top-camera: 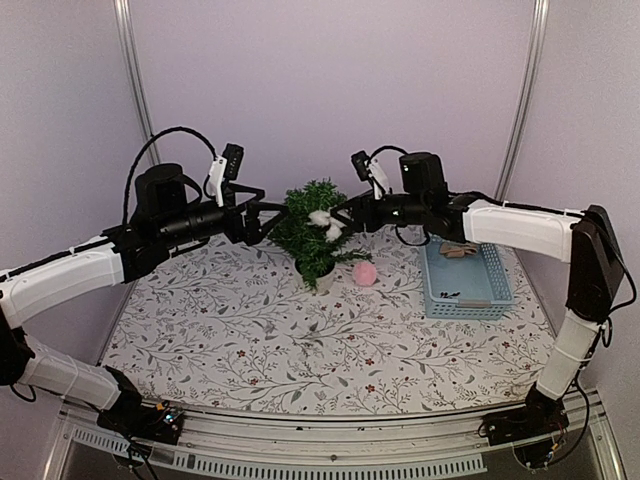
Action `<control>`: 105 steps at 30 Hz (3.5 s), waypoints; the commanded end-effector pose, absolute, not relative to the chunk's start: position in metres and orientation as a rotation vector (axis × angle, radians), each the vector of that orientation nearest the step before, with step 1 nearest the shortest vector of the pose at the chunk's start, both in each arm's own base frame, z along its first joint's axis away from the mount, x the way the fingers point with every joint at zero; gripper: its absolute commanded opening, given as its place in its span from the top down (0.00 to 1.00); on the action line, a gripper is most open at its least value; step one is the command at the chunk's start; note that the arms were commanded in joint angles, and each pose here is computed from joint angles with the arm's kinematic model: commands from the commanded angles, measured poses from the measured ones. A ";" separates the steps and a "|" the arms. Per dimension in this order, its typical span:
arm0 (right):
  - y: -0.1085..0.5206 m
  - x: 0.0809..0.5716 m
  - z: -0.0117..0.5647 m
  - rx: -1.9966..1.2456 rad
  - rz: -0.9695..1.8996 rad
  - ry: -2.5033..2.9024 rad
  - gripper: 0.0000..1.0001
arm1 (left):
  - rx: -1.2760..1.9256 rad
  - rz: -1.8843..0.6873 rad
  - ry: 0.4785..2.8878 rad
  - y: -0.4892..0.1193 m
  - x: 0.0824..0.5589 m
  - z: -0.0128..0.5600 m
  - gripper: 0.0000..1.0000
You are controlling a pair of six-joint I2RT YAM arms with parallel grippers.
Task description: Decorate the small christmas tree
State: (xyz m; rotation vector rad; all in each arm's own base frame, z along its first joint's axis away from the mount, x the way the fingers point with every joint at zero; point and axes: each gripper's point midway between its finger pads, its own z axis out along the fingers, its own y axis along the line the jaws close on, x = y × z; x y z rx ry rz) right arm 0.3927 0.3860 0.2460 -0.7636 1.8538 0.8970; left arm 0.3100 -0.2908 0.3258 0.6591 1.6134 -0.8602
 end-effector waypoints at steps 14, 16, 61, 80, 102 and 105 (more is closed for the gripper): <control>0.313 0.385 0.291 -0.648 0.794 1.814 0.38 | 0.565 -0.800 1.608 -0.270 0.320 0.334 0.01; 0.282 0.383 0.281 -0.593 0.773 1.856 0.37 | 0.544 -0.800 1.628 -0.267 0.323 0.330 0.01; 0.022 0.522 0.041 0.631 0.287 2.283 0.47 | 0.260 -0.654 1.633 -0.221 0.342 0.316 0.01; 0.038 0.518 0.079 0.499 0.394 2.221 1.00 | 0.106 -0.683 1.860 -0.173 0.387 0.220 0.01; 0.056 0.487 0.174 0.337 0.515 2.079 1.00 | 0.190 -1.133 1.897 -0.227 0.420 0.104 0.35; 0.056 0.484 0.180 0.334 0.517 2.067 1.00 | 0.184 -1.208 1.885 -0.239 0.422 0.095 0.39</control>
